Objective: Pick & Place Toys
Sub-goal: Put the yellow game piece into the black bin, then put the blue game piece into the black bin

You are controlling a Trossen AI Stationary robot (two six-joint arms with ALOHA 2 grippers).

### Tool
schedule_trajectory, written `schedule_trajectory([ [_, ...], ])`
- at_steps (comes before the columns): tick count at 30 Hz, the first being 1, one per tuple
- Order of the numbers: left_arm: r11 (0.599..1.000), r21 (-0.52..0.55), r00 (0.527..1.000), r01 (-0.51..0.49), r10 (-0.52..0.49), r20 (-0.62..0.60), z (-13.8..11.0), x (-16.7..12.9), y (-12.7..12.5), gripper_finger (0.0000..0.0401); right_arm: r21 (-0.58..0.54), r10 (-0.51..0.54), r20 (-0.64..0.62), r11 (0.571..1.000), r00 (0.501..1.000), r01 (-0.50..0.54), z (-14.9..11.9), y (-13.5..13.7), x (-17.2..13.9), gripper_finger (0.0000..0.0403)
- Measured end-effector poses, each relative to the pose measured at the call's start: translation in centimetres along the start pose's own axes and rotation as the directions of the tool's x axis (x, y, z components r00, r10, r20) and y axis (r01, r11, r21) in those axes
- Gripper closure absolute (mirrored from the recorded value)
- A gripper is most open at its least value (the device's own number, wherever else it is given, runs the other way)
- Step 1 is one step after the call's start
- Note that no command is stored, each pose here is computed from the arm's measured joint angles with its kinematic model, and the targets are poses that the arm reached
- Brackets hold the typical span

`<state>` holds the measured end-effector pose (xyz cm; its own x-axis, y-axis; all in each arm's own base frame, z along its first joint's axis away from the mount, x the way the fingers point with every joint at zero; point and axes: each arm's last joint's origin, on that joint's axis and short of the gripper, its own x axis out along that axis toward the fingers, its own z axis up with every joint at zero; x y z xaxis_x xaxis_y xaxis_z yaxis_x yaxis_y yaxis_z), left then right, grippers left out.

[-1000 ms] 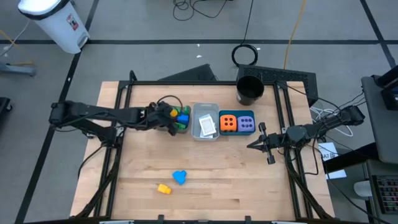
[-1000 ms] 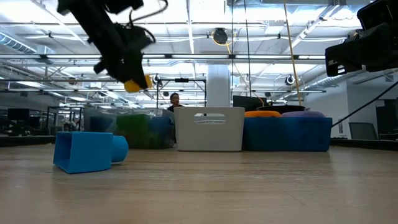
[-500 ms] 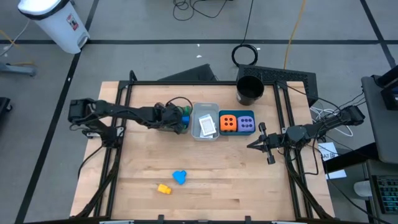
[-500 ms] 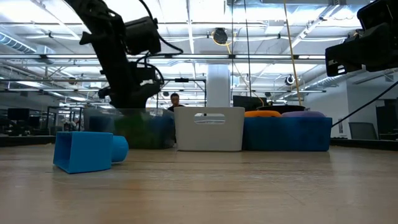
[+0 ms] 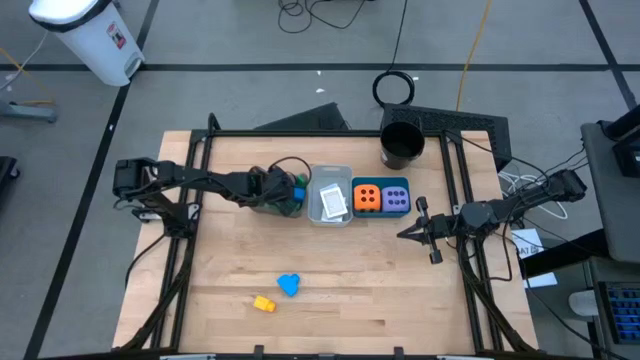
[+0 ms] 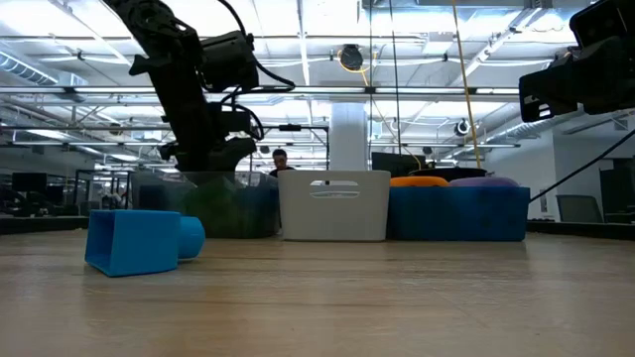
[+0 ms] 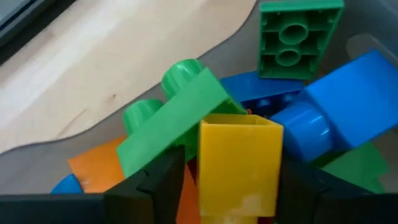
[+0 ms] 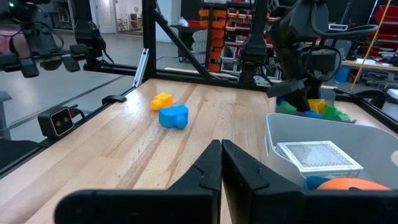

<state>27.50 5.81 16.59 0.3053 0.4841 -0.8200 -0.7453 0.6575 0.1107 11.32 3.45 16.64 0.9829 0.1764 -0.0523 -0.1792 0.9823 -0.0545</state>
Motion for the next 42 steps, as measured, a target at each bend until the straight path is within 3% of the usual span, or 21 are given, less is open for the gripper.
schedule_trajectory([
  [6,0.987,0.073,0.99,0.144,-0.144,-0.008,0.5,-2.0,0.4,0.015,-0.004,0.0,0.0,1.0,1.0,0.0,0.0,0.0,0.0,0.0399],
  [13,0.972,0.025,0.962,0.232,-0.233,0.143,1.7,-6.6,2.1,0.0131,-0.045,0.0,0.0,0.999,1.0,0.0,0.0,0.0,0.0,0.0399],
  [18,0.941,0.015,0.914,0.338,-0.332,0.232,1.9,-10.0,3.2,0.013,-0.045,0.0,0.0,0.999,1.0,0.0,0.0,0.0,0.0,0.0399],
  [23,0.845,0.106,0.808,0.523,-0.532,0.254,1.0,-13.0,2.1,0.013,-0.045,0.0,0.0,0.999,1.0,0.0,0.0,0.0,0.0,0.0399],
  [31,0.615,0.343,0.603,0.71,-0.782,0.154,-2.4,-16.6,-3.2,0.013,-0.045,0.0,0.0,0.999,1.0,0.0,0.0,0.0,0.0,0.0398],
  [35,0.533,0.43,0.567,0.729,-0.822,0.057,-4.9,-17.1,-5.7,0.013,-0.045,0.0,0.0,0.999,1.0,0.0,0.0,0.0,0.0,0.0399],
  [42,0.466,0.548,0.621,0.695,-0.773,-0.131,-9.3,-15.3,-9.7,0.013,-0.045,0.0,0.0,0.999,1.0,0.0,0.0,0.0,0.0,0.0398],
])
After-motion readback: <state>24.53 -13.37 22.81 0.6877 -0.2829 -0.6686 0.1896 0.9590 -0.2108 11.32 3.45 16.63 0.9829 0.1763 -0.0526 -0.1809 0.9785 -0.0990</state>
